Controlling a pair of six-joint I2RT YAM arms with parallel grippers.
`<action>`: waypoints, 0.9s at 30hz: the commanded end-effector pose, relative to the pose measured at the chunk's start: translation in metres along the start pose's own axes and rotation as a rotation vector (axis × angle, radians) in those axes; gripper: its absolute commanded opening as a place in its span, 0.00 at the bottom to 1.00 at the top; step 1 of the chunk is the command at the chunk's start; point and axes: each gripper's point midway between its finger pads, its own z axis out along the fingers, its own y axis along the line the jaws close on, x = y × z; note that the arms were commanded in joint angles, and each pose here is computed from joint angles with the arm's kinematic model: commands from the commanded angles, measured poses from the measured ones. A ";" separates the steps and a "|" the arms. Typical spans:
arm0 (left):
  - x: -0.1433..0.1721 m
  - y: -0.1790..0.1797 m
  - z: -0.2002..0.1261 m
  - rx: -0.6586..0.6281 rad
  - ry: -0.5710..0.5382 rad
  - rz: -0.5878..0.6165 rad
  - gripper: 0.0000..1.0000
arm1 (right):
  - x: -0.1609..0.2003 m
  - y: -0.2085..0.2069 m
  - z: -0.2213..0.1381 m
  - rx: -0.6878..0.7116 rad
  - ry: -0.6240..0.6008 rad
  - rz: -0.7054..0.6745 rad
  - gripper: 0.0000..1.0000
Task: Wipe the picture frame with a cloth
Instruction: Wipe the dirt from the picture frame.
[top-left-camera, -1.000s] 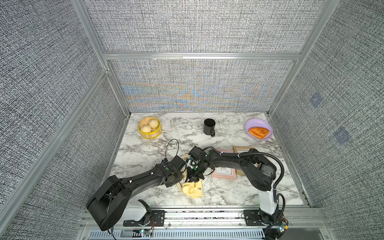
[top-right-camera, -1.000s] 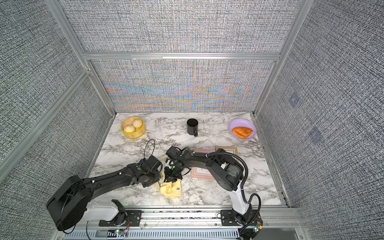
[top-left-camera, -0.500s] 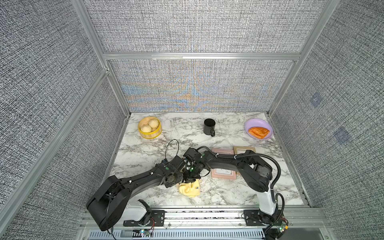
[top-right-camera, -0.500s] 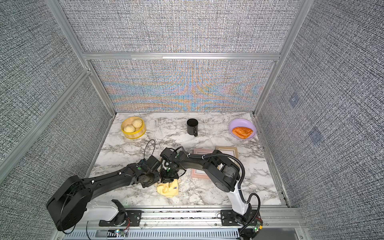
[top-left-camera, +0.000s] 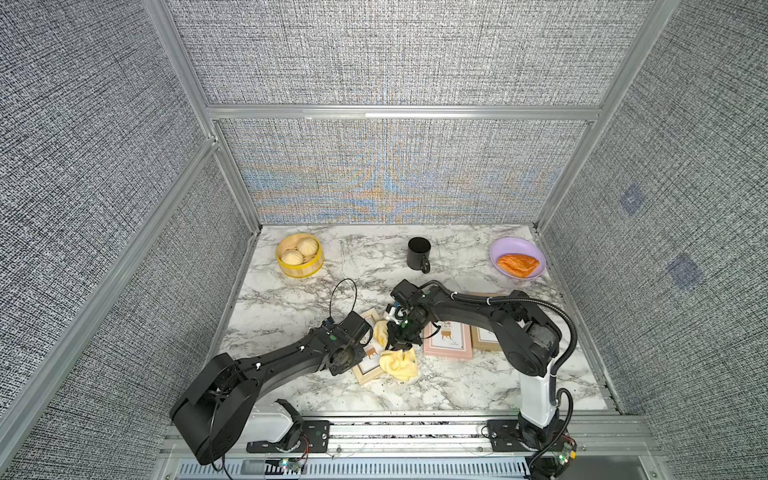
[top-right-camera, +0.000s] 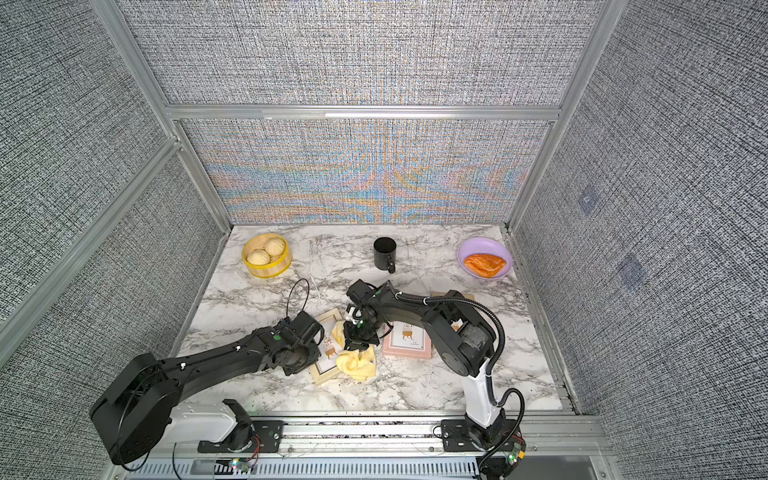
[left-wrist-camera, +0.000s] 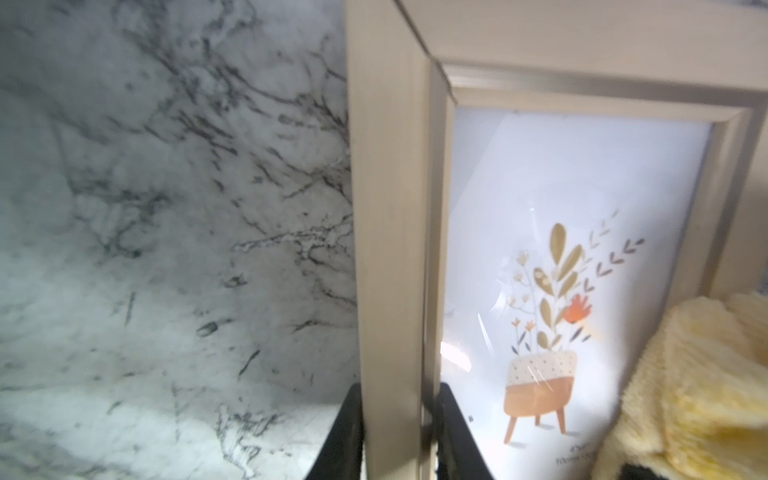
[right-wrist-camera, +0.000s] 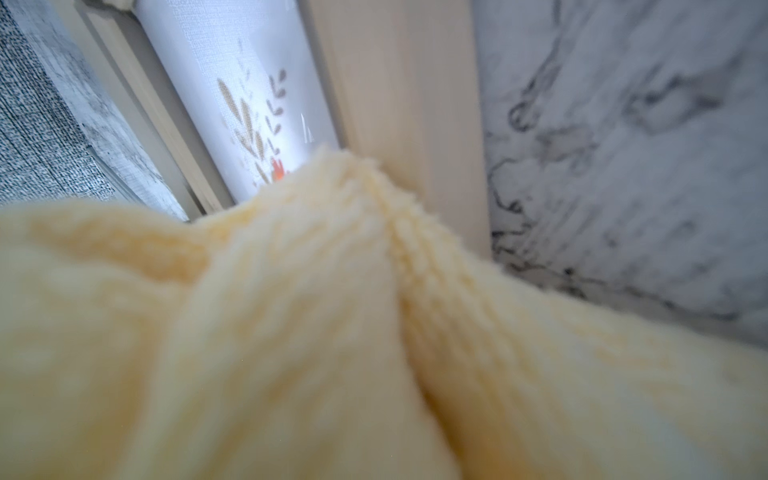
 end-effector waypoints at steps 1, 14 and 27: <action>-0.005 0.006 -0.001 -0.026 -0.027 0.010 0.00 | 0.018 -0.006 0.007 0.077 0.045 -0.005 0.00; -0.002 -0.011 0.003 -0.016 0.020 0.163 0.00 | 0.011 0.017 0.010 0.050 0.028 -0.034 0.00; 0.003 -0.013 0.008 -0.005 0.050 0.253 0.00 | 0.022 0.023 0.010 0.042 0.045 -0.060 0.00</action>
